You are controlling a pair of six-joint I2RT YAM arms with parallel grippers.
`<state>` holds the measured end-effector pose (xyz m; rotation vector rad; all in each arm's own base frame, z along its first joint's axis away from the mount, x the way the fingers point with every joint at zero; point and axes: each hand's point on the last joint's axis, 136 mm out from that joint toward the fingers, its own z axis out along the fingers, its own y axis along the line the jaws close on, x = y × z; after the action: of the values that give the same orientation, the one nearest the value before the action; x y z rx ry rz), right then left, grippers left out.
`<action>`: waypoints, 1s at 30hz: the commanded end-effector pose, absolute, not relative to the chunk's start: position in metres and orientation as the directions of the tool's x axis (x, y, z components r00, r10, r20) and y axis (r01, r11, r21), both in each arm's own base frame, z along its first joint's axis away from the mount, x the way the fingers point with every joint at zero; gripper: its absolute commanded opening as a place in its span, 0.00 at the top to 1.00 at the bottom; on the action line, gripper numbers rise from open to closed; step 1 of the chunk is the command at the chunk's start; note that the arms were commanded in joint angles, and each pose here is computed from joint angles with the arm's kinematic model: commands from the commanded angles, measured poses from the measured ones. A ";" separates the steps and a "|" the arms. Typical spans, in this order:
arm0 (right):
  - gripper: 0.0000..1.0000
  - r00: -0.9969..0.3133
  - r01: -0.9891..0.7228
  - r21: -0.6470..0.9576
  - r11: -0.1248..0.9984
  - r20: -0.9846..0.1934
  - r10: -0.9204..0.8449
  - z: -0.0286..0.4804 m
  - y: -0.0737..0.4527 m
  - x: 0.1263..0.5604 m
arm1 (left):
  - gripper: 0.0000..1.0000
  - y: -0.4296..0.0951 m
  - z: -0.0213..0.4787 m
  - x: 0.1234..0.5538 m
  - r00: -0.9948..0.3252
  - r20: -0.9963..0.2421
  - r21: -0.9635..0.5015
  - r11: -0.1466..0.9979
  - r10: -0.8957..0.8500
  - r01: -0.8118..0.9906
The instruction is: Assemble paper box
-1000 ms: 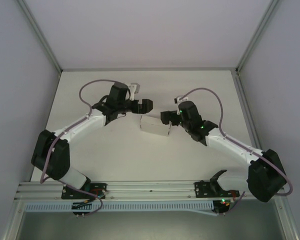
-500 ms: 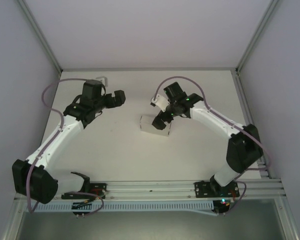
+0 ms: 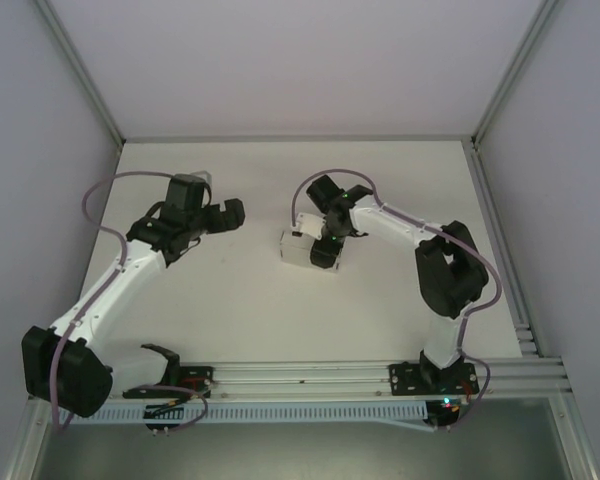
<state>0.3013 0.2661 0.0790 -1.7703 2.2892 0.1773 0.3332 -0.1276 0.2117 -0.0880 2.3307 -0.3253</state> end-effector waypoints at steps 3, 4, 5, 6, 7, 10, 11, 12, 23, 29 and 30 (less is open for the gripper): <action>0.69 -0.113 -0.976 -0.163 0.144 -0.183 -0.977 0.091 0.268 0.304 | 0.00 -0.124 0.201 0.321 -0.713 -0.672 -0.298 0.955 -0.200 0.013; 0.70 -0.105 -0.971 -0.195 0.139 -0.172 -0.980 0.094 0.267 0.307 | 0.00 -0.122 0.200 0.320 -0.715 -0.670 -0.296 0.955 -0.201 0.008; 0.72 -0.097 -0.964 -0.232 0.133 -0.161 -0.982 0.098 0.266 0.312 | 0.00 -0.122 0.200 0.318 -0.714 -0.670 -0.298 0.955 -0.204 0.007; 0.72 -0.085 -0.955 -0.269 0.125 -0.155 -0.984 0.103 0.266 0.316 | 0.00 -0.121 0.201 0.316 -0.713 -0.671 -0.297 0.955 -0.203 0.007; 0.72 -0.074 -0.945 -0.305 0.118 -0.151 -0.986 0.108 0.266 0.320 | 0.00 -0.120 0.201 0.315 -0.711 -0.673 -0.297 0.955 -0.206 0.004; 0.74 -0.025 -0.878 -0.467 0.100 -0.164 -0.986 0.124 0.270 0.336 | 0.00 -0.114 0.205 0.311 -0.695 -0.686 -0.293 0.956 -0.215 -0.006; 0.71 0.009 -0.837 -0.542 0.079 -0.158 -0.987 0.127 0.272 0.343 | 0.00 -0.112 0.206 0.309 -0.690 -0.690 -0.290 0.957 -0.220 -0.014; 0.74 0.048 -0.772 -0.634 0.049 -0.136 -0.990 0.127 0.272 0.350 | 0.00 -0.109 0.207 0.308 -0.683 -0.695 -0.285 0.958 -0.224 -0.024; 0.54 0.340 -0.487 -0.866 -0.112 -0.070 -0.938 0.089 0.272 0.340 | 0.00 -0.103 0.205 0.305 -0.681 -0.698 -0.264 0.964 -0.220 -0.040; 0.51 0.238 -0.621 -0.781 -0.062 -0.112 -0.965 0.067 0.259 0.313 | 0.00 -0.101 0.201 0.304 -0.682 -0.698 -0.258 0.965 -0.219 -0.045; 0.48 0.216 -0.633 -0.772 -0.053 -0.110 -0.970 0.066 0.257 0.310 | 0.00 -0.101 0.201 0.305 -0.684 -0.696 -0.256 0.966 -0.217 -0.046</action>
<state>0.3214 0.2642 0.0671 -1.7827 1.4131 -0.5866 0.3053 -0.1078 0.2045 -0.1577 2.3090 -0.3099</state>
